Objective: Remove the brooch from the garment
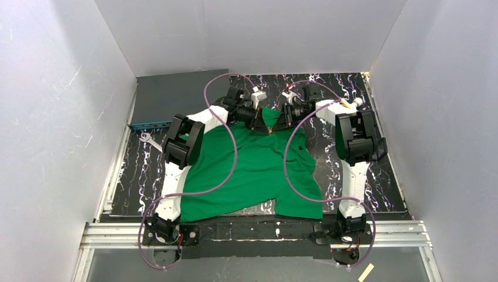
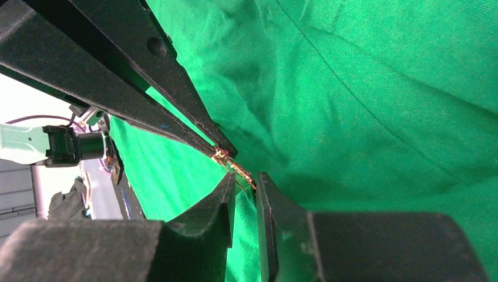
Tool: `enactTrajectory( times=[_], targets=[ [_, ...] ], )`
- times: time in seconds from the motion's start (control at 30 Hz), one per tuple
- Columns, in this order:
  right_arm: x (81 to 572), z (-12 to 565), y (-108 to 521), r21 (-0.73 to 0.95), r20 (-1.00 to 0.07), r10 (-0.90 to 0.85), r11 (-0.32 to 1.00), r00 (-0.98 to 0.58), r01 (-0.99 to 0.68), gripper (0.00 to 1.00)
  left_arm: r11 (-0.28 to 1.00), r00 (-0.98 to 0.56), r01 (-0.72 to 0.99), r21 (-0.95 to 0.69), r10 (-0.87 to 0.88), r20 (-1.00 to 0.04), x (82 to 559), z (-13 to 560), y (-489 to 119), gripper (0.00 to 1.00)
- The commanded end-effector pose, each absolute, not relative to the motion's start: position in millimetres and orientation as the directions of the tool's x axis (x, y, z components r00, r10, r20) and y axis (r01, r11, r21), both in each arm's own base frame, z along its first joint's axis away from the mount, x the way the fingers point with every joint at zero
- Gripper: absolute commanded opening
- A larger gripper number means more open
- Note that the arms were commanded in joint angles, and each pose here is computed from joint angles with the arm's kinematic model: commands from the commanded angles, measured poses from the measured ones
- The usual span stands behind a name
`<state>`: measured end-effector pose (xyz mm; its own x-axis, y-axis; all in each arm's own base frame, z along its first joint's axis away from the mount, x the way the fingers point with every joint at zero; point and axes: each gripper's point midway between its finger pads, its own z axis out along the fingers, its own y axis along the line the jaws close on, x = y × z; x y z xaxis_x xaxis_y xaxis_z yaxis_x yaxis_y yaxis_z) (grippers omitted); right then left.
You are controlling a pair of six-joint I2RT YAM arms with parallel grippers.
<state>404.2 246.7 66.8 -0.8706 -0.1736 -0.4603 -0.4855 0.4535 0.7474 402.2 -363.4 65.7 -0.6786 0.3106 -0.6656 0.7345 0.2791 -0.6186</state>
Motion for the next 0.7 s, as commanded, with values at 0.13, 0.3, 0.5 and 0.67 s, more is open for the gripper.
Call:
enactTrajectory(
  times=[0.13, 0.3, 0.5, 0.67],
  targets=[
    [402.7, 63.7, 259.3, 0.771, -0.457, -0.168, 0.416, -0.874, -0.483, 0.3, 0.217, -0.645, 0.764, -0.608, 0.288, -0.708, 402.4, 87.8, -368.3, 0.0],
    [399.5, 66.9, 262.7, 0.793, -0.45, -0.166, 0.377, -0.878, -0.478, 0.34, 0.223, -0.648, 0.761, -0.609, 0.294, -0.703, 401.2, 84.9, -367.2, 0.0],
    [400.3, 63.4, 261.9, 0.791, -0.443, -0.164, 0.39, -0.881, -0.471, 0.32, 0.222, -0.648, 0.761, -0.609, 0.289, -0.704, 402.8, 85.1, -368.3, 0.0],
    [402.3, 56.4, 259.4, 0.782, -0.432, -0.163, 0.422, -0.887, -0.458, 0.28, 0.219, -0.646, 0.763, -0.608, 0.289, -0.706, 403.0, 85.6, -368.8, 0.0]
  ],
)
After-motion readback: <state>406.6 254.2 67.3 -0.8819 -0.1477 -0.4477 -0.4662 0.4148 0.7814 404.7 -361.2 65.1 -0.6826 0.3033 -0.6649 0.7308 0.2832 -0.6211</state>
